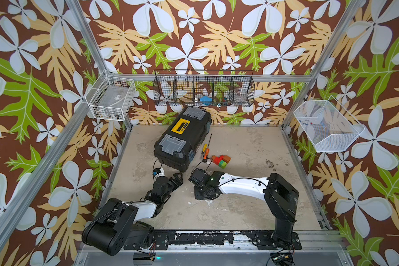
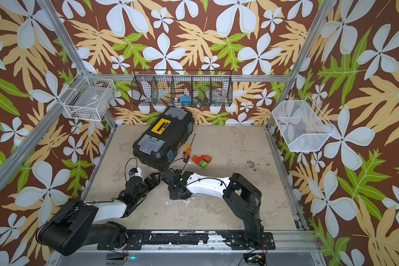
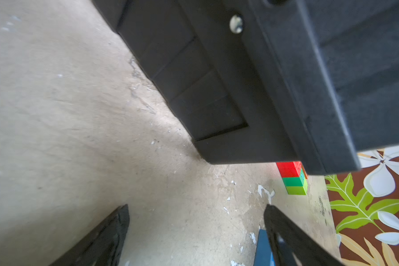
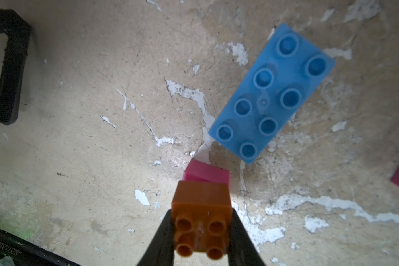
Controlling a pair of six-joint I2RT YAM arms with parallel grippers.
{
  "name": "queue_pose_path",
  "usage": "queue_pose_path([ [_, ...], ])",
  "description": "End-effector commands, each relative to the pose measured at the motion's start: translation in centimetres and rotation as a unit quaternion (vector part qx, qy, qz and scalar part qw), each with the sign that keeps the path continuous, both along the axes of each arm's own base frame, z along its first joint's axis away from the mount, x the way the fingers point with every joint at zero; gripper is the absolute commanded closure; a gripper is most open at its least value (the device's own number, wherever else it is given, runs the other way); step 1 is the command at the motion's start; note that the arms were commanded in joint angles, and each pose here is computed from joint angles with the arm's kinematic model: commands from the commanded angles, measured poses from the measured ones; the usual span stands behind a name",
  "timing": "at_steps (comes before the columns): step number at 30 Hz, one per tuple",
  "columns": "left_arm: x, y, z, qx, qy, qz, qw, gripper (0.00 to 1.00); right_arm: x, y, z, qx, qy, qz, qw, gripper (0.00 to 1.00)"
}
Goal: Assemble the letter h with lego
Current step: Assemble the lego brick with the lego brick.
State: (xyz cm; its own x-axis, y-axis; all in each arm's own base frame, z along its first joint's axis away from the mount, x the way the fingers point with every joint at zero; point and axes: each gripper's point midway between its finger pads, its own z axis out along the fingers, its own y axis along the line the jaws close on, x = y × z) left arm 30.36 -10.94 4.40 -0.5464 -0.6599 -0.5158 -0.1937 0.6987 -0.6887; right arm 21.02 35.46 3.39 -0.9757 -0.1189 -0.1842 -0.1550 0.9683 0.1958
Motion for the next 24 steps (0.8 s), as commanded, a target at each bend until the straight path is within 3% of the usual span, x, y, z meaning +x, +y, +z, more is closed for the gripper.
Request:
queue_pose_path([
  [1, -2.8, -0.3, -3.5, 0.015, 0.089, -0.033, 0.995, 0.03, -1.3, -3.1, -1.3, -0.067, 0.037, -0.026, 0.997, 0.71],
  [5, -2.7, 0.2, -2.8, 0.023, 0.075, -0.023, 0.997, 0.02, -0.3, -1.9, -0.2, -0.046, 0.022, -0.047, 0.998, 0.68],
  [12, -2.9, 1.0, -2.7, 0.032, 0.076, -0.004, 0.997, 0.01, -0.8, -3.0, -0.9, -0.064, 0.026, -0.053, 0.996, 0.68],
  [24, -3.1, 2.2, -2.3, 0.044, 0.07, 0.022, 0.996, 0.01, -0.4, -0.6, 1.0, -0.002, 0.023, -0.061, 0.998, 0.68],
])
